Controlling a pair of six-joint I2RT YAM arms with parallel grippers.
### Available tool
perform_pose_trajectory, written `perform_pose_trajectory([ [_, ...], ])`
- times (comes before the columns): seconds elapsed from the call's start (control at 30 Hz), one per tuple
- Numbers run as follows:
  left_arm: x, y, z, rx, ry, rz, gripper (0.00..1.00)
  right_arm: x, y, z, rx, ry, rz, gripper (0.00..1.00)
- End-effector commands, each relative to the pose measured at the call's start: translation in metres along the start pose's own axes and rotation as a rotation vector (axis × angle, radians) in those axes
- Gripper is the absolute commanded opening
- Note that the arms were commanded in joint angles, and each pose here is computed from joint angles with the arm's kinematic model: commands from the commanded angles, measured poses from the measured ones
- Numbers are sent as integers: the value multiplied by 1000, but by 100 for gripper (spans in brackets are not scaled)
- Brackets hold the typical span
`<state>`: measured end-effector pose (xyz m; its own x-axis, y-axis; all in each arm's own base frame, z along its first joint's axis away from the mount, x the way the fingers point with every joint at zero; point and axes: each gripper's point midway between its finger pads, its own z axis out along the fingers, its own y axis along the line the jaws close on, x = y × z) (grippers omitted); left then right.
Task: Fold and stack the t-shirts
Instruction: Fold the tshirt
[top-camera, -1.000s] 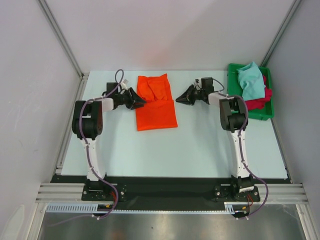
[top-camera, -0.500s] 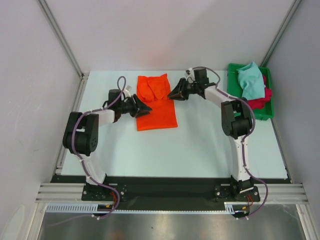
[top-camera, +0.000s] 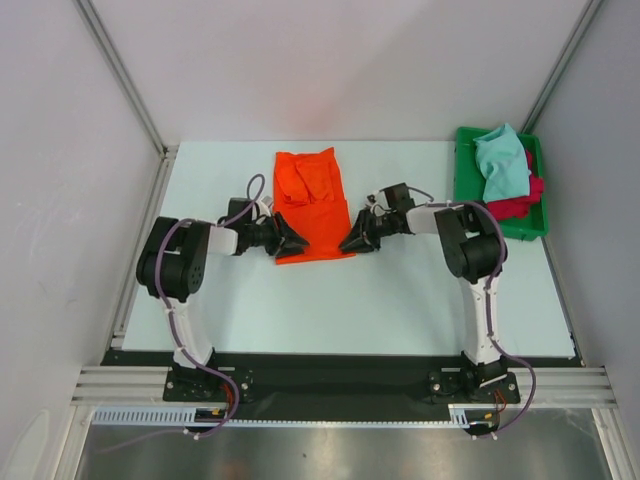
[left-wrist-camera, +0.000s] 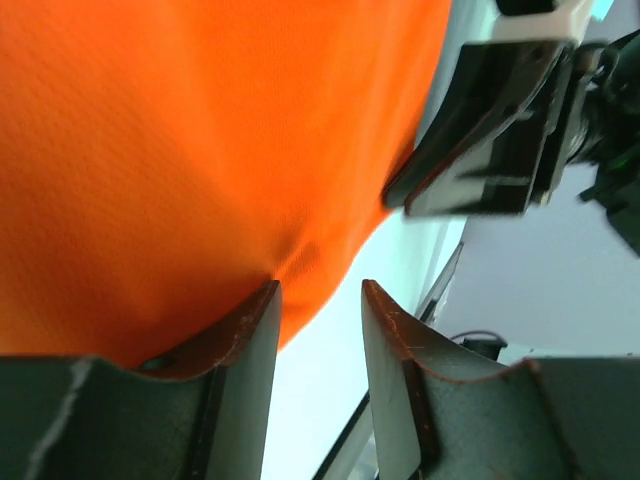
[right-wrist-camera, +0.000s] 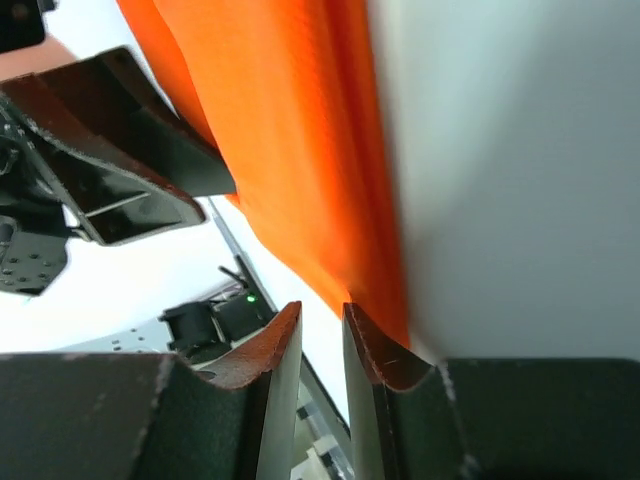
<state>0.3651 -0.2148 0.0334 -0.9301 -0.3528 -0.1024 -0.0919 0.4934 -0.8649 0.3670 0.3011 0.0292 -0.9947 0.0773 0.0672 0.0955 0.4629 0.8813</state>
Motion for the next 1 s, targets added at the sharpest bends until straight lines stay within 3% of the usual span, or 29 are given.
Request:
perform_pose_trajectory([
  [0.0,-4,-40,-24,30,11,170,44,0,0,-36,72,-33,-106,29],
  [0.1,-1,-67,-35,61,7,207,45,-6,25,-45,51,-43,-136,29],
  [0.23,1,-74,-28,96,-3,179,45,-9,56,-29,-10,-53,-134,29],
  [0.37,5,-42,-22,50,-18,102,42,-5,77,6,-81,-31,-137,29],
  [0.47,-6,-15,-40,-13,-142,70,43,2,79,31,-123,3,-106,29],
  [0.73,12,26,-33,-45,-53,1,42,21,32,48,-53,51,-33,29],
  [0.97,23,29,-47,-96,-21,50,42,24,-2,1,59,26,-40,29],
])
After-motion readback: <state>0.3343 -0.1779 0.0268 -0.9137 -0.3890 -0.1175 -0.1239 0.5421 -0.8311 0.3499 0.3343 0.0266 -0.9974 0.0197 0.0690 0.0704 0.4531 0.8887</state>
